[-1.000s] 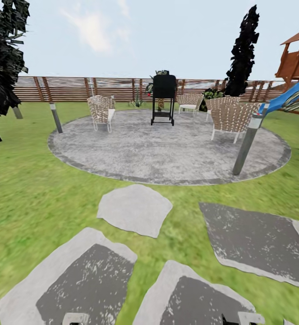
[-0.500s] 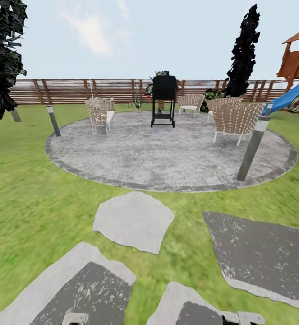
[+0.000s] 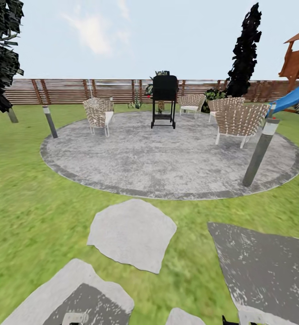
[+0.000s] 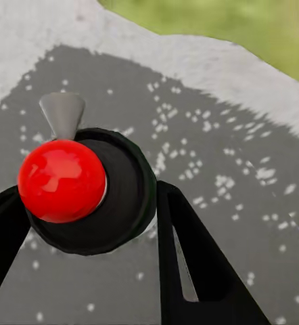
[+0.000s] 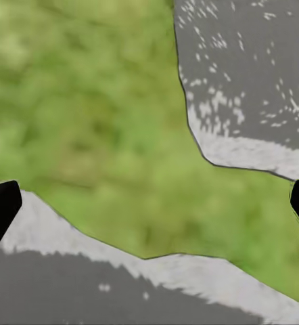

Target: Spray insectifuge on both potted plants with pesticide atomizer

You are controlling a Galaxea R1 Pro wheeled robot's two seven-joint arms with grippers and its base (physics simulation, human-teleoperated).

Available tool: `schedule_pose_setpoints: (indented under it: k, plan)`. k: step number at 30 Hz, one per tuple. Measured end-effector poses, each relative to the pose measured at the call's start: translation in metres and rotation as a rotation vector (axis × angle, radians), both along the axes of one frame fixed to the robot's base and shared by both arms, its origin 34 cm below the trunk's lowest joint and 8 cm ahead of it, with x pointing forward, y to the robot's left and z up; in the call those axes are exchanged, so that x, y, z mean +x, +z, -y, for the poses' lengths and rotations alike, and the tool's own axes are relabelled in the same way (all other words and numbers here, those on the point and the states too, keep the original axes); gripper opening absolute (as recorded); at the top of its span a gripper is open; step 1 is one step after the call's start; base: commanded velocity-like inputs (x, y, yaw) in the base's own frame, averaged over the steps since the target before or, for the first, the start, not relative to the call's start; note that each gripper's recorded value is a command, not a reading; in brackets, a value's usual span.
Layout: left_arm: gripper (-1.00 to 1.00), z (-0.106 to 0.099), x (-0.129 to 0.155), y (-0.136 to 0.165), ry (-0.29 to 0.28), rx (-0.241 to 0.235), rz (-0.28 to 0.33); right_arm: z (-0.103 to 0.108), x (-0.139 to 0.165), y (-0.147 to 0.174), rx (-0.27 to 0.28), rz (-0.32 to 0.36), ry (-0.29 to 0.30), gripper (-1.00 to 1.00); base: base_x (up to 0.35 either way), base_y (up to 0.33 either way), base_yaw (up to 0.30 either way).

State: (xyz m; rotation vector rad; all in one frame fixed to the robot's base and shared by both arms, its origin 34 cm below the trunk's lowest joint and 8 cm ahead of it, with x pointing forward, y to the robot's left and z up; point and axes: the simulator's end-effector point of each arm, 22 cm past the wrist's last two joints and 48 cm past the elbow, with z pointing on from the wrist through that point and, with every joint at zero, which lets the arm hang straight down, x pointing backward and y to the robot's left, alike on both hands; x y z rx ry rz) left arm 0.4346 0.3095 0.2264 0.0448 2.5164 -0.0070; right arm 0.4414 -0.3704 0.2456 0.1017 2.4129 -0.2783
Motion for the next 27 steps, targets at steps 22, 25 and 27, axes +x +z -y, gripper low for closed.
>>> schedule_pose_setpoints:
  k: [22,25,27]
  plan:
    - [-1.0,0.0,-0.0001,0.0,0.0,0.0,0.0,-0.0001,0.0,0.0,0.0,0.0,0.0,1.0,0.339,0.0,0.0]
    - [-1.0,0.0,-0.0001,0.0,0.0,0.0,0.0,-0.0002,0.0,0.0,0.001,0.0,0.001,1.0,0.339,0.0,0.0]
    - [-1.0,0.0,-0.0002,0.0,0.0,0.0,0.0,-0.0002,0.0,0.0,0.001,0.0,0.001,1.0,0.339,0.0,0.0]
